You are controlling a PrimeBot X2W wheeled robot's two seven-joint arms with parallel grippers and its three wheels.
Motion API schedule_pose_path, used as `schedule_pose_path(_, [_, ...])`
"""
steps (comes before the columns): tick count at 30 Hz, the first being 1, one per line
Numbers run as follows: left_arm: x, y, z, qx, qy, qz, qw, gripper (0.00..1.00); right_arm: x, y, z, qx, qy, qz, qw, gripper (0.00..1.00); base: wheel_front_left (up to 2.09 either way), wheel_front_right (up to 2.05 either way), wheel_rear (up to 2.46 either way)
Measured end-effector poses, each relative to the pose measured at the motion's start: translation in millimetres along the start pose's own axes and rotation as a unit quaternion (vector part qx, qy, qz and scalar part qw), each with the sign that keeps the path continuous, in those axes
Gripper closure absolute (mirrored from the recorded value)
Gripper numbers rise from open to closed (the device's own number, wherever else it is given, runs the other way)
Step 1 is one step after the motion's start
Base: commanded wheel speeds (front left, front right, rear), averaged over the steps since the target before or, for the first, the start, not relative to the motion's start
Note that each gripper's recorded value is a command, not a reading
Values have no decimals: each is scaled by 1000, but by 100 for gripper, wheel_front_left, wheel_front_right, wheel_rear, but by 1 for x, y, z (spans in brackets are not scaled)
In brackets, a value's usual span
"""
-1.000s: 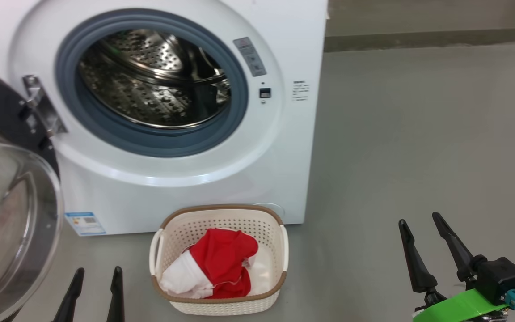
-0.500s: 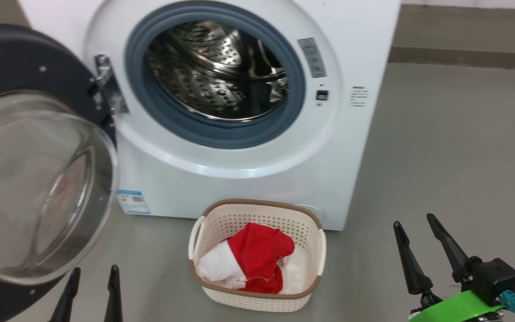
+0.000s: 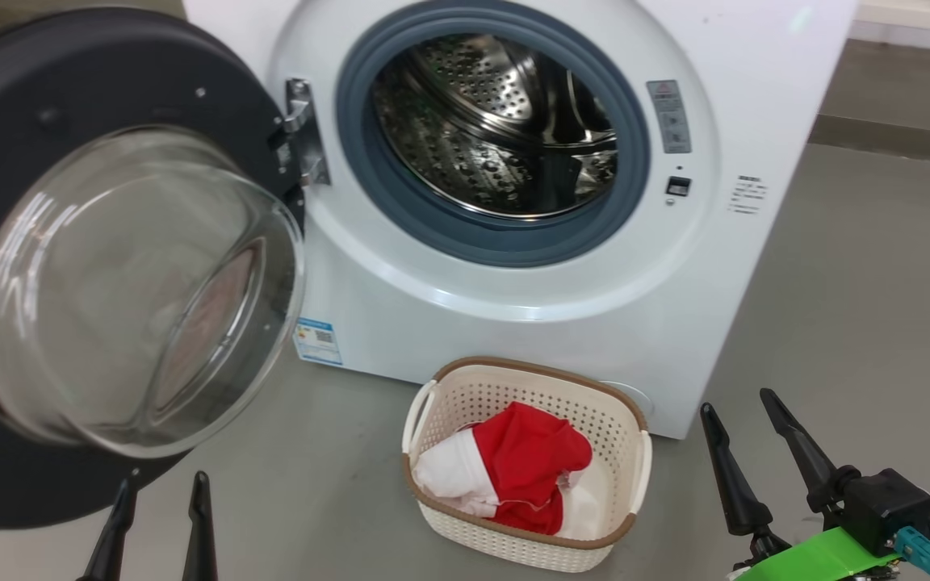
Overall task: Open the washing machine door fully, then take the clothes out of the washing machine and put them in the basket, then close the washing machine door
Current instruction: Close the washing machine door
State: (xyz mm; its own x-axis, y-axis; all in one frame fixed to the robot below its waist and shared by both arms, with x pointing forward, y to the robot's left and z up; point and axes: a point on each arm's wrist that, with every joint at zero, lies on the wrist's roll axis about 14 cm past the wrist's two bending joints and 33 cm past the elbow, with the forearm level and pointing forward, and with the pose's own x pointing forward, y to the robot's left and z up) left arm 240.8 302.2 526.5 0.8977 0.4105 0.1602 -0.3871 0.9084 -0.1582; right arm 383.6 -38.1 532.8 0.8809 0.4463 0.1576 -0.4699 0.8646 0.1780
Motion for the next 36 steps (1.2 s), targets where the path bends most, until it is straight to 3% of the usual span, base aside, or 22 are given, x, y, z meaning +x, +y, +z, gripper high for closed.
schedule_pose_path(16, [-22,38,17,9,-23,71,997,0,18,42,-11,15,14,65,998,0,0,0,0])
schedule_pose_path(34, [-28,47,18,12,-24,92,995,0,18,45,-17,12,25,76,997,0,0,0,0])
schedule_pose_path(35, [-28,49,19,13,-26,94,995,13,18,45,-16,12,24,76,997,0,0,0,0])
schedule_pose_path(36, [-27,51,21,15,-28,97,995,66,17,44,-15,11,24,75,997,0,0,0,0])
